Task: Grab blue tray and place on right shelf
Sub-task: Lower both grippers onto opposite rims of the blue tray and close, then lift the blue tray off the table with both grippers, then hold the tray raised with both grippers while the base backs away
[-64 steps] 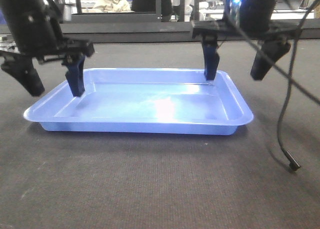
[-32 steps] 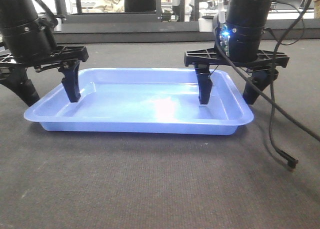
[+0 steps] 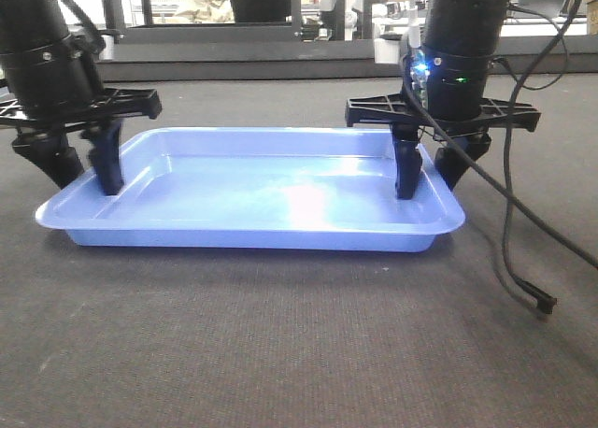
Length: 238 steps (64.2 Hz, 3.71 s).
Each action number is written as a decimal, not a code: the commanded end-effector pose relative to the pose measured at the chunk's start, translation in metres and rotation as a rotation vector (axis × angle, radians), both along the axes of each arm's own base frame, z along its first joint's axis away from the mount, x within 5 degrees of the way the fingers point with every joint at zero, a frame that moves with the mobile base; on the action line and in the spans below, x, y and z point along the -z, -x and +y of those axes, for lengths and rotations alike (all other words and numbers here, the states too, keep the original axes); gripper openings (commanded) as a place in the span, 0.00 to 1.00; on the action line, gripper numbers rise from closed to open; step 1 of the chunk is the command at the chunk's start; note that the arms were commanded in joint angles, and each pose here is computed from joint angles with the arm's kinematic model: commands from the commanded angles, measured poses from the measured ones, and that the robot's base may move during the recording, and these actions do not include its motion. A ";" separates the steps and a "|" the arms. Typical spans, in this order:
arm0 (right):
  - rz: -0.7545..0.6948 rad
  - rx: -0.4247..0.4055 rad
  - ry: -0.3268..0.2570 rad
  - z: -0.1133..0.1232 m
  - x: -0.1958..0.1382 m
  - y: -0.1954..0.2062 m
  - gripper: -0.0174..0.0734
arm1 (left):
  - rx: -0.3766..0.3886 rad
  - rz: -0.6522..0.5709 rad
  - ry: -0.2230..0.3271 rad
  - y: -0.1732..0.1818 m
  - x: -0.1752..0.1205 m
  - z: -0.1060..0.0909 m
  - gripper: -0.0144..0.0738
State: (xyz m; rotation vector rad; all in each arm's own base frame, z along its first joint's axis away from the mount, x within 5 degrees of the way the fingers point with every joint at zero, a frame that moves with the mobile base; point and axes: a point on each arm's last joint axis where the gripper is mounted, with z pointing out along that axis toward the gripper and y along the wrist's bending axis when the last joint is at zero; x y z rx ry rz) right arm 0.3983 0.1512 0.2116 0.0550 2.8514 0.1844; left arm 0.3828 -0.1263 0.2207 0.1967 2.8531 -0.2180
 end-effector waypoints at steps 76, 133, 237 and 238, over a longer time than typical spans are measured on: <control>-0.386 -0.147 -0.087 -0.044 -0.190 0.193 0.26 | 0.010 -0.253 0.137 0.199 -0.177 0.054 0.12; -0.402 -0.147 -0.096 -0.043 -0.191 0.192 0.26 | 0.046 -0.196 0.099 0.179 -0.165 0.008 0.12; -0.401 -0.147 -0.095 -0.044 -0.191 0.192 0.26 | 0.055 -0.117 0.085 0.178 -0.175 0.003 0.11; -0.401 -0.147 -0.095 -0.044 -0.191 0.192 0.26 | 0.055 -0.117 0.085 0.178 -0.175 0.003 0.11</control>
